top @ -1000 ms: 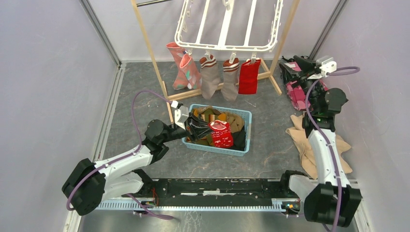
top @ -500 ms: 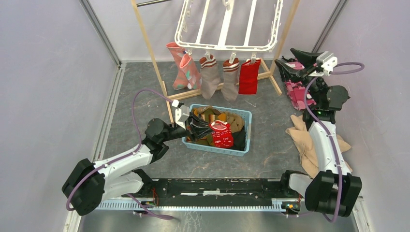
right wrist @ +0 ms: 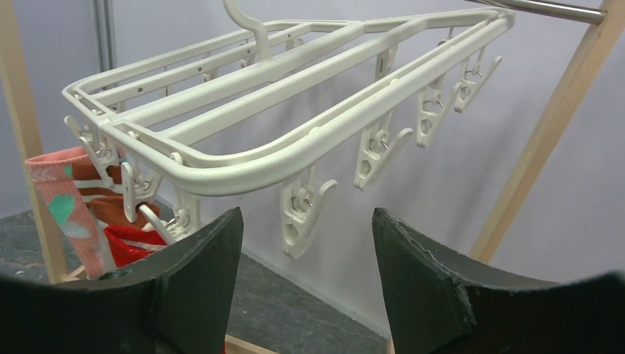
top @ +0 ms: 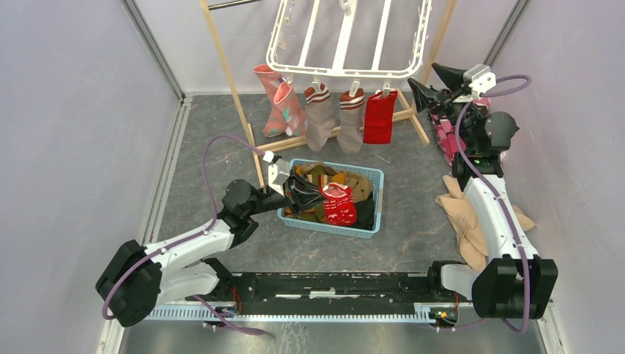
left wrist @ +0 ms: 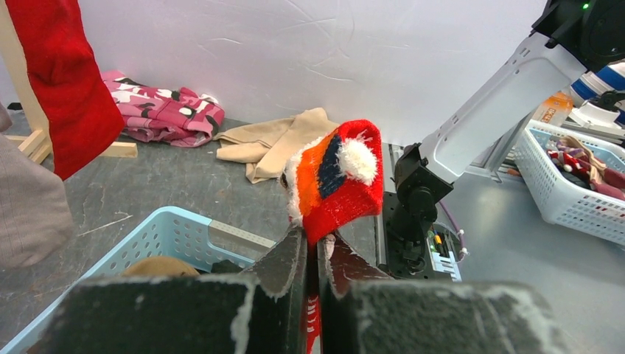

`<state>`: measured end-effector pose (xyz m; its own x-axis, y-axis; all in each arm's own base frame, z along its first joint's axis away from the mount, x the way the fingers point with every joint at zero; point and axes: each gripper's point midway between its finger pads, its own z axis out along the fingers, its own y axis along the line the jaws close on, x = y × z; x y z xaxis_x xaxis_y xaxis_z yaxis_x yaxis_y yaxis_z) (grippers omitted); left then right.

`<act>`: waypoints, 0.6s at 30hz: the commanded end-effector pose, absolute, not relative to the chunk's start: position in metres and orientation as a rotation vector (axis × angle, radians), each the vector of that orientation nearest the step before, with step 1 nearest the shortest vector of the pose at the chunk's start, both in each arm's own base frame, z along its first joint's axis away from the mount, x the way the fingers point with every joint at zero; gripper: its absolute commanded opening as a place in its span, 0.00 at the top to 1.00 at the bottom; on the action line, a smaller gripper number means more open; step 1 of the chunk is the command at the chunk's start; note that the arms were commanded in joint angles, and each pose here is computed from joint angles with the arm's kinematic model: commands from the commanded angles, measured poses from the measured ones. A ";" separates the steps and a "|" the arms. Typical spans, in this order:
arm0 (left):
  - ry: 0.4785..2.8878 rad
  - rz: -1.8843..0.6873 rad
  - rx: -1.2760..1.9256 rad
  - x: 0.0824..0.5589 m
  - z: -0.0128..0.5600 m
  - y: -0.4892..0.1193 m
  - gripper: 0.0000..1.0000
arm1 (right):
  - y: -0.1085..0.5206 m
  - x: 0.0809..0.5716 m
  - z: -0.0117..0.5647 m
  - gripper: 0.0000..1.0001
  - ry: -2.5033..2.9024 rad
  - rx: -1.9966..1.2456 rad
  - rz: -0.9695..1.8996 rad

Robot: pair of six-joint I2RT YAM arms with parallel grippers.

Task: Clip the socks to the hanger
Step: Open the clamp at the hanger.

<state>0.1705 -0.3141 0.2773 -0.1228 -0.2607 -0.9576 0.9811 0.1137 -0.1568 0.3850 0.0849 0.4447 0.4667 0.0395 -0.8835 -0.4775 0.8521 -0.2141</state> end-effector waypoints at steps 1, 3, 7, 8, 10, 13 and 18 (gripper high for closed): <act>1.112 -1.339 0.832 0.171 0.303 -0.315 0.92 | 0.079 0.396 0.460 0.30 1.034 -0.446 0.237; 1.113 -1.337 0.830 0.172 0.302 -0.315 0.92 | 0.084 0.398 0.459 0.31 1.034 -0.452 0.223; 1.117 -1.336 0.829 0.173 0.301 -0.315 0.92 | 0.093 0.400 0.459 0.32 1.025 -0.448 0.234; 1.115 -1.336 0.829 0.173 0.302 -0.315 0.92 | 0.095 0.400 0.460 0.32 1.022 -0.446 0.237; 1.117 -1.336 0.830 0.173 0.302 -0.316 0.92 | 0.097 0.403 0.461 0.32 1.017 -0.433 0.237; 1.117 -1.336 0.829 0.174 0.302 -0.316 0.92 | 0.095 0.404 0.463 0.31 1.000 -0.413 0.198; 1.114 -1.334 0.829 0.175 0.303 -0.317 0.92 | 0.093 0.403 0.472 0.33 0.968 -0.375 0.185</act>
<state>0.1730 -0.3164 0.2767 -0.1302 -0.2575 -0.9575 0.9799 0.1138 -0.1639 0.4089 0.1012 0.4341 0.4577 -0.0129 -0.8890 -0.3945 0.8932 -0.2160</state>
